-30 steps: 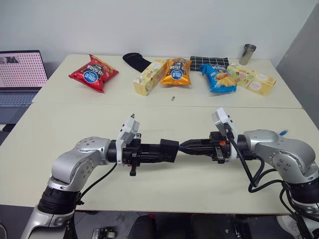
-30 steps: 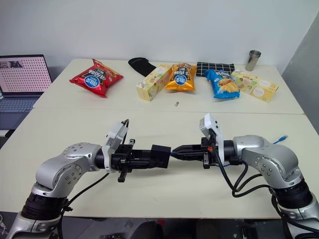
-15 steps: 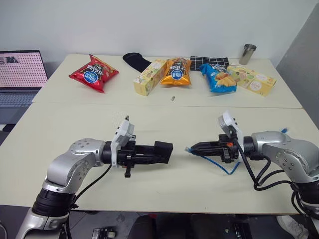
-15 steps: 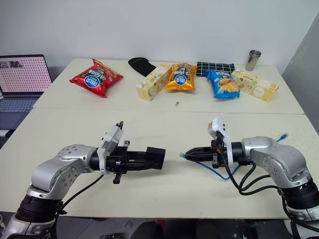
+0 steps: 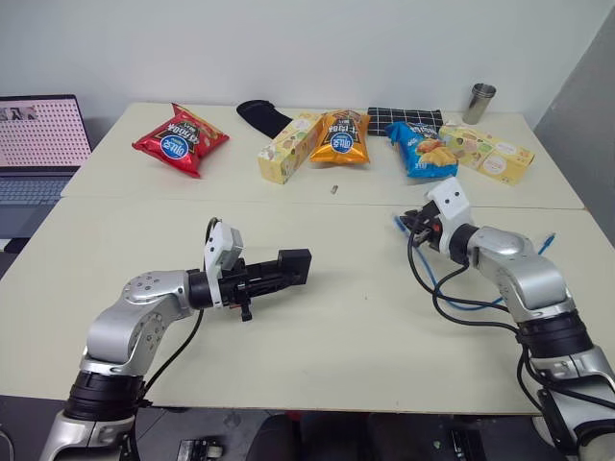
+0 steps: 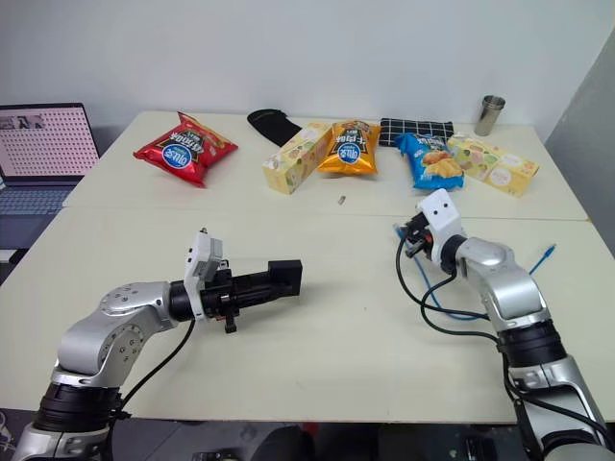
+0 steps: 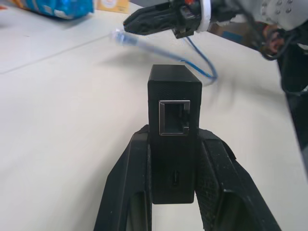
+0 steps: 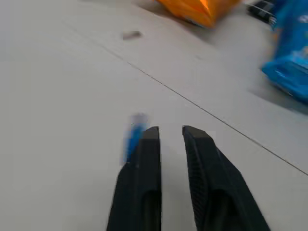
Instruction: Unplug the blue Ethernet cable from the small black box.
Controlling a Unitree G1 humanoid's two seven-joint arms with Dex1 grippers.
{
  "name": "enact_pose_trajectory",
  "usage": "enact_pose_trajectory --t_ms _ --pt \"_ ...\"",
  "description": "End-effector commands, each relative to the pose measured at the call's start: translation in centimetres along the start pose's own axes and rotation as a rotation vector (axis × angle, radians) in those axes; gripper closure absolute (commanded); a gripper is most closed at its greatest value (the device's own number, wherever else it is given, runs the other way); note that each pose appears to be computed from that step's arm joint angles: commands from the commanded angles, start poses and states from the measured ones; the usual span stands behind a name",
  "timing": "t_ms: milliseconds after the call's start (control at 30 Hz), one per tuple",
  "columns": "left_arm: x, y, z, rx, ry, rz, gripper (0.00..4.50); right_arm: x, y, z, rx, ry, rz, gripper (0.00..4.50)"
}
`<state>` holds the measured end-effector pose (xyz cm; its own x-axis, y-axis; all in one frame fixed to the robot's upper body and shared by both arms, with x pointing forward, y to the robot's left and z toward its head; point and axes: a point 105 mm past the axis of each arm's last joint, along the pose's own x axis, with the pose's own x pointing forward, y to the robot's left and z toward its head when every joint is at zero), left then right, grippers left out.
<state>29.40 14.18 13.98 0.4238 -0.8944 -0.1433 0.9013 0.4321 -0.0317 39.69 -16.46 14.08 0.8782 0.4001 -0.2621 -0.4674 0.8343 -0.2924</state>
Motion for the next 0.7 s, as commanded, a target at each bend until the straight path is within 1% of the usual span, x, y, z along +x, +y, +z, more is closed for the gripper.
enact_pose_trajectory --t_ms 33,67,100,133,167,300,333,467,633,700 --pt "0.1 1.6 0.8 0.064 -0.028 0.107 3.70 -0.5 -0.3 2.5 -0.034 -0.100 0.008 2.79" --pt "0.1 2.3 0.8 0.077 -0.037 0.151 3.70 -0.8 0.1 2.9 -0.027 -0.121 0.048 2.58" --pt "0.0 3.0 0.8 0.092 -0.046 0.197 3.70 -1.1 0.9 3.5 -0.016 -0.145 0.103 2.27" --pt "0.0 4.0 0.9 0.120 -0.056 0.270 3.70 -1.7 2.3 4.3 -0.012 -0.178 0.209 2.02" --pt "-0.1 4.7 0.9 0.140 -0.063 0.317 3.70 -2.2 3.4 4.8 -0.011 -0.198 0.284 1.87" --pt "-1.1 9.1 0.8 0.215 -0.099 0.610 3.70 -5.3 8.3 7.6 -0.013 -0.293 0.582 0.91" --pt "-1.3 9.8 0.5 0.217 -0.104 0.656 3.70 -5.7 9.0 8.0 -0.009 -0.298 0.620 0.91" --pt "-1.4 11.2 -0.8 0.257 -0.106 0.737 3.70 -6.3 10.6 8.7 -0.009 -0.300 0.669 0.91" --pt "-1.4 12.3 -3.1 0.194 -0.097 0.820 3.70 -6.3 11.2 8.7 -0.019 -0.288 0.677 0.91" --pt "-1.3 12.2 -3.7 0.173 -0.094 0.813 3.00 -6.2 11.2 8.7 -0.020 -0.281 0.667 0.84"
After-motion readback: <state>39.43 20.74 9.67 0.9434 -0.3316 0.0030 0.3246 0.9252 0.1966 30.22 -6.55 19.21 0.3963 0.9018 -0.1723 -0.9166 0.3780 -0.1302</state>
